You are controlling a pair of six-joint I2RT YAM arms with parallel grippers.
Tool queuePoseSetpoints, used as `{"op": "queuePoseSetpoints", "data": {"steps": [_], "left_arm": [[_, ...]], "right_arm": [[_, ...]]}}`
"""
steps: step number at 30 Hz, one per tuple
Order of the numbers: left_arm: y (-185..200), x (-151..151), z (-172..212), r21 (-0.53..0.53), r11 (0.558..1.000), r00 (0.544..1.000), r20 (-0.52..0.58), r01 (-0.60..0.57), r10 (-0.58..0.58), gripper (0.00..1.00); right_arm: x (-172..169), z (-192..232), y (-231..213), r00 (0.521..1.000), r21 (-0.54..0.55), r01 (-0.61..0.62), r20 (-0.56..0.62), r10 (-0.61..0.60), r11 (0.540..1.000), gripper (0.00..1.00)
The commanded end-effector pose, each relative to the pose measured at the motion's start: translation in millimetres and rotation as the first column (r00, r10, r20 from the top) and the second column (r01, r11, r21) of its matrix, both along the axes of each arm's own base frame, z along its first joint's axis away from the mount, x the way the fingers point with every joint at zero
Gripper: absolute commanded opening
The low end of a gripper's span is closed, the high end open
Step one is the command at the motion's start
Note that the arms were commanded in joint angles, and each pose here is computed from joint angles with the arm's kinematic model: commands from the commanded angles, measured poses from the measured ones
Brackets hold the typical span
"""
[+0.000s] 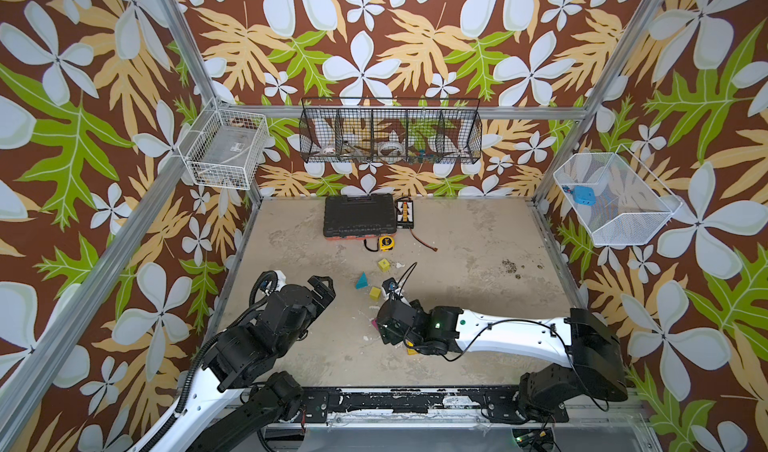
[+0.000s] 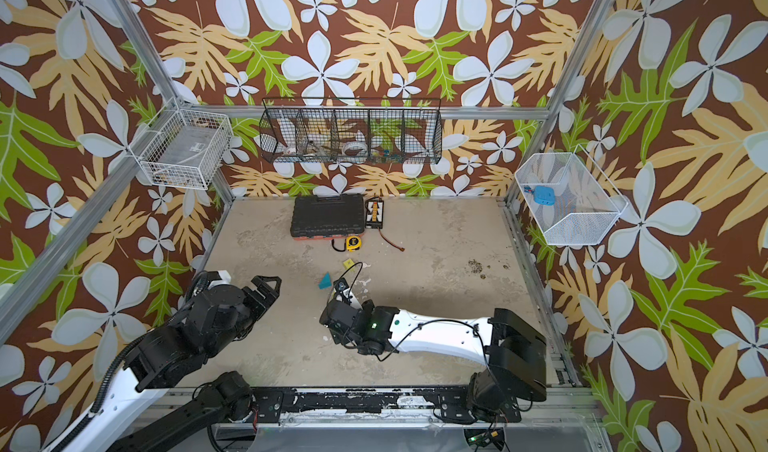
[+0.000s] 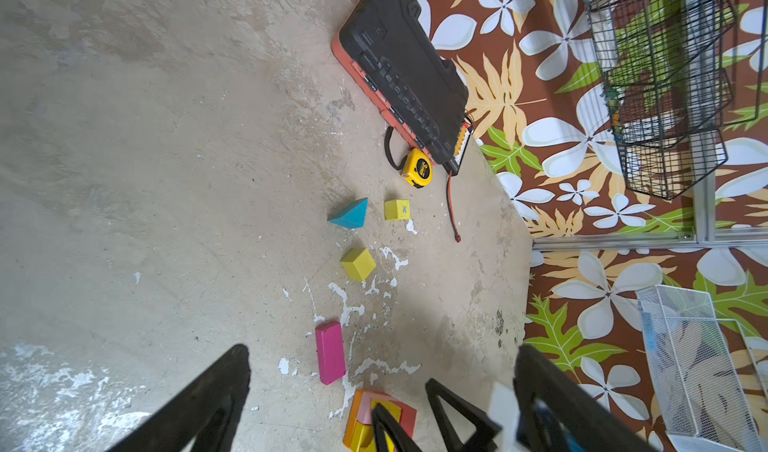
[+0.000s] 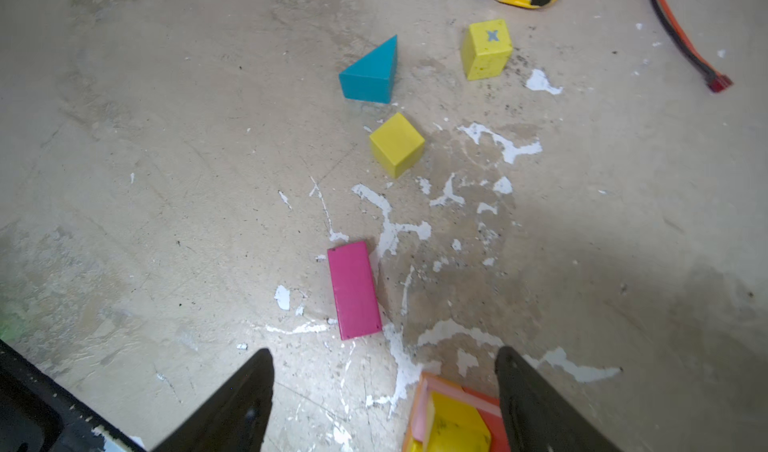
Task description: Build the wood block tower
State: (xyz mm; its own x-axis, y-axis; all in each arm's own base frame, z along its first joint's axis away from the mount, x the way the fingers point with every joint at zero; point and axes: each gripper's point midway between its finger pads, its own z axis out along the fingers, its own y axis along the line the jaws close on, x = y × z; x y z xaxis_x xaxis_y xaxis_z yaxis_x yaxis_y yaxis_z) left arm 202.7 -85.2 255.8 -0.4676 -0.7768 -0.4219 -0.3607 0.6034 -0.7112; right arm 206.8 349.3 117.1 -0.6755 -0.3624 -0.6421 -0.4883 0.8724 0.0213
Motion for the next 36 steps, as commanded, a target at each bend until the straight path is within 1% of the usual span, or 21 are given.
{"op": "queuePoseSetpoints", "data": {"steps": [1, 4, 7, 9, 13, 16, 18, 22, 24, 25, 27, 28, 30, 31, 32, 34, 36], "left_arm": [[12.0, -5.0, -7.6, 0.028, 0.998, 0.998, -0.034, -0.049, 0.050, 1.00], [9.9, -5.9, -3.2, -0.010, 0.999, 0.999, -0.007, -0.039, 0.039, 1.00], [14.6, -4.7, 2.1, -0.015, 0.998, 0.998, 0.022, -0.062, 0.062, 1.00], [13.1, -0.8, -1.5, -0.018, 0.997, 0.997, 0.020, -0.076, 0.076, 1.00], [4.4, 6.7, -9.6, 0.031, 0.997, 0.997, -0.043, -0.068, 0.069, 1.00], [-9.2, 12.1, -14.3, 0.041, 0.999, 0.997, -0.076, -0.021, 0.024, 1.00], [-7.7, 11.9, -15.6, 0.064, 0.998, 0.995, -0.094, -0.024, 0.029, 1.00], [2.7, 5.9, -14.4, 0.096, 0.995, 0.997, -0.075, -0.026, 0.033, 1.00], [8.8, 4.3, -15.7, 0.117, 0.993, 0.999, -0.025, -0.017, 0.020, 1.00], [11.7, 5.7, -16.2, 0.127, 0.992, 1.000, 0.016, -0.019, 0.018, 1.00], [9.6, 12.5, -7.2, 0.180, 0.983, 0.992, 0.119, 0.021, -0.043, 1.00], [10.2, 15.4, -1.6, 0.221, 0.975, 0.987, 0.150, 0.030, -0.064, 1.00], [20.3, 20.1, 2.9, 0.315, 0.949, 0.990, 0.136, -0.006, -0.038, 1.00], [27.2, 20.1, -0.6, 0.350, 0.936, 0.996, 0.088, -0.023, -0.008, 1.00], [25.1, 22.3, 2.5, 0.371, 0.929, 0.997, 0.073, -0.003, -0.026, 1.00], [19.8, 25.2, -0.2, 0.384, 0.923, 0.998, 0.048, 0.024, -0.046, 1.00], [15.4, 26.3, -5.7, 0.366, 0.930, 0.997, 0.053, 0.037, -0.060, 0.97]], "right_arm": [[1.4, -9.3, 17.2, 0.996, -0.023, -0.086, -0.001, 0.086, 0.996, 0.83], [0.0, -28.0, 23.4, 0.993, -0.040, -0.113, -0.042, 0.111, 0.993, 0.82], [-3.2, -43.8, 26.4, 0.988, -0.061, -0.141, -0.069, 0.137, 0.988, 0.81], [-4.7, -52.5, 26.2, 0.985, -0.079, -0.154, -0.085, 0.147, 0.985, 0.80], [-8.0, -65.8, 27.9, 0.979, -0.085, -0.178, -0.113, 0.168, 0.980, 0.79], [-7.7, -73.7, 28.5, 0.976, -0.090, -0.180, -0.140, 0.166, 0.980, 0.76], [-6.8, -77.3, 27.9, 0.976, -0.094, -0.176, -0.146, 0.162, 0.980, 0.76], [-0.6, -88.7, 23.8, 0.976, -0.107, -0.152, -0.172, 0.133, 0.983, 0.71], [1.9, -93.6, 22.1, 0.976, -0.119, -0.143, -0.181, 0.120, 0.983, 0.68], [2.7, -95.6, 21.6, 0.976, -0.125, -0.141, -0.183, 0.117, 0.982, 0.67], [3.9, -98.4, 21.6, 0.976, -0.130, -0.138, -0.187, 0.112, 0.982, 0.63], [3.7, -99.0, 21.9, 0.976, -0.133, -0.138, -0.189, 0.112, 0.981, 0.61], [4.2, -101.4, 22.5, 0.975, -0.137, -0.138, -0.192, 0.111, 0.981, 0.60], [4.8, -101.8, 23.2, 0.975, -0.139, -0.137, -0.193, 0.108, 0.981, 0.60], [5.3, -101.9, 24.2, 0.975, -0.141, -0.137, -0.193, 0.109, 0.980, 0.59], [6.8, -102.8, 25.5, 0.976, -0.146, -0.135, -0.191, 0.106, 0.980, 0.59], [11.2, -101.3, 23.2, 0.980, -0.160, -0.114, -0.182, 0.085, 0.981, 0.59]]}}
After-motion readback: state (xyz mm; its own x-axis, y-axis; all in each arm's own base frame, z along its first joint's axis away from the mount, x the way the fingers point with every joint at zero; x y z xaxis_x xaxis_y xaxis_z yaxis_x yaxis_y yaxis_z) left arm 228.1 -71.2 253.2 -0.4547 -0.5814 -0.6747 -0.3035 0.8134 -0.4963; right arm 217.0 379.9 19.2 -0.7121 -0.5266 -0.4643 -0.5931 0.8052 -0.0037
